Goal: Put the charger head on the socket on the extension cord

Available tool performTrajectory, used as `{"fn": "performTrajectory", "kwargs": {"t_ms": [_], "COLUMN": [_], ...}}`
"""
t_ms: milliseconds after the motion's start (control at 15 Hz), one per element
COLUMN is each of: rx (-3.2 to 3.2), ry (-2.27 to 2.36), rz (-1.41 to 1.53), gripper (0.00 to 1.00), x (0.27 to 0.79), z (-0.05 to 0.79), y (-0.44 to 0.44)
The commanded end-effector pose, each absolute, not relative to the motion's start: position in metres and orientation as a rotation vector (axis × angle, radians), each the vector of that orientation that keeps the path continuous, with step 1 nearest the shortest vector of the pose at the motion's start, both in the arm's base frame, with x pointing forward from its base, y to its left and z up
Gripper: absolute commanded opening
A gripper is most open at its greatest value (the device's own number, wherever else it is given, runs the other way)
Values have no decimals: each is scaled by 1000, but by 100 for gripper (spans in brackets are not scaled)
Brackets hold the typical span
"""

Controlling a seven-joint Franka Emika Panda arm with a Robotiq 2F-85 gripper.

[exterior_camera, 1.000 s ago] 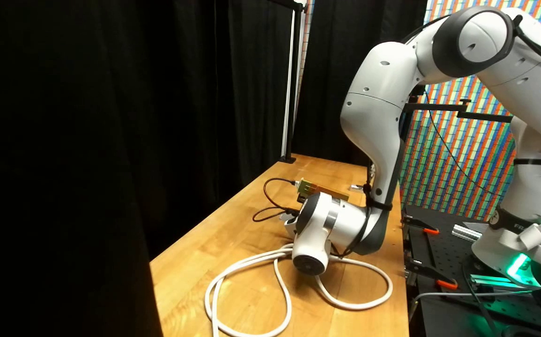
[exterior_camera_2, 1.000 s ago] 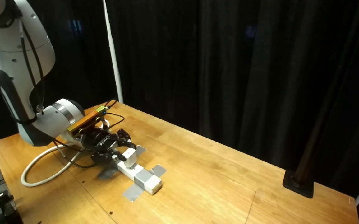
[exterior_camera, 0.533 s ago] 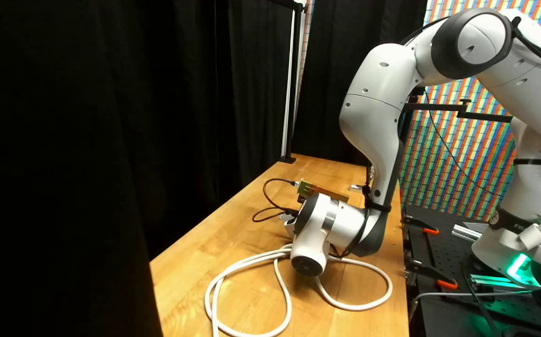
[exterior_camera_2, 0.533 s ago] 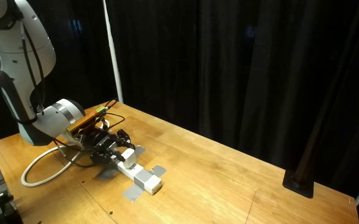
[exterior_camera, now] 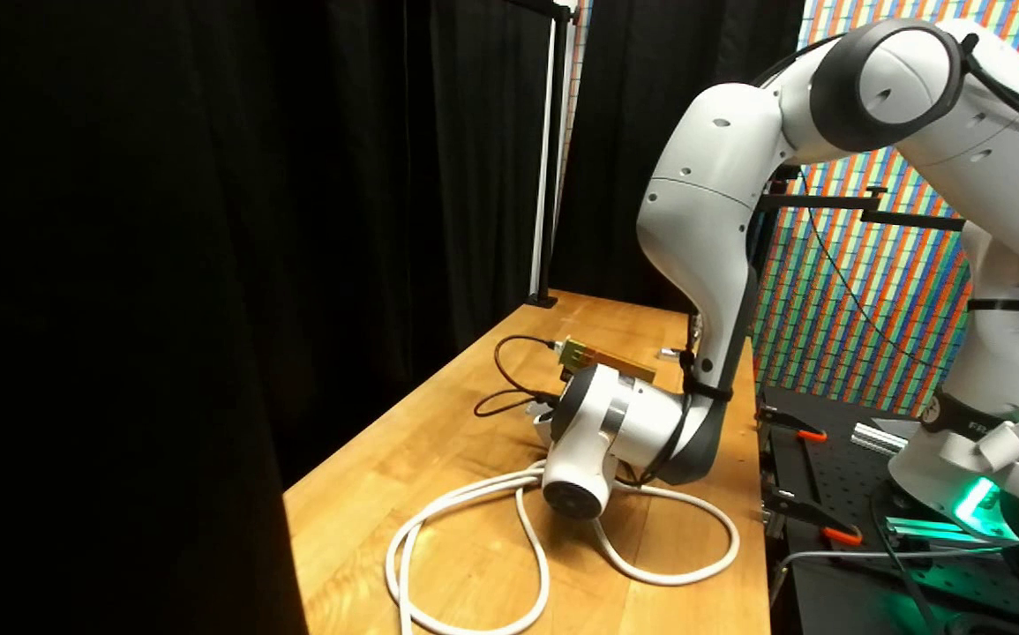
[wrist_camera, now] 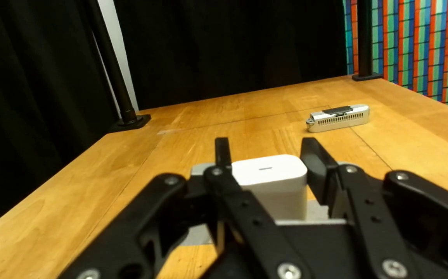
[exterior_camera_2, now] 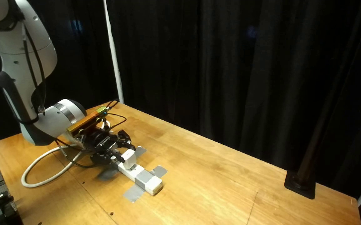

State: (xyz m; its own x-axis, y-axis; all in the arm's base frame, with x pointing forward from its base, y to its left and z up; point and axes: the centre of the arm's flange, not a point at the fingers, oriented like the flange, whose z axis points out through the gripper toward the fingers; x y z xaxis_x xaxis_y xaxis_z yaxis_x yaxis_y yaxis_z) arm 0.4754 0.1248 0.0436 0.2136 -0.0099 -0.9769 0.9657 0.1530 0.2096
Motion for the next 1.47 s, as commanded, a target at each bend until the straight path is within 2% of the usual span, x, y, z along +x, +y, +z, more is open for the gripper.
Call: {"fn": "performTrajectory", "kwargs": {"t_ms": [0,1400], "rx": [1207,1293], "ry": [1086,1074], "rz": [-1006,-928], "gripper": [23,23], "x": [475,482], "z": [28,15], "y": [128,146]}}
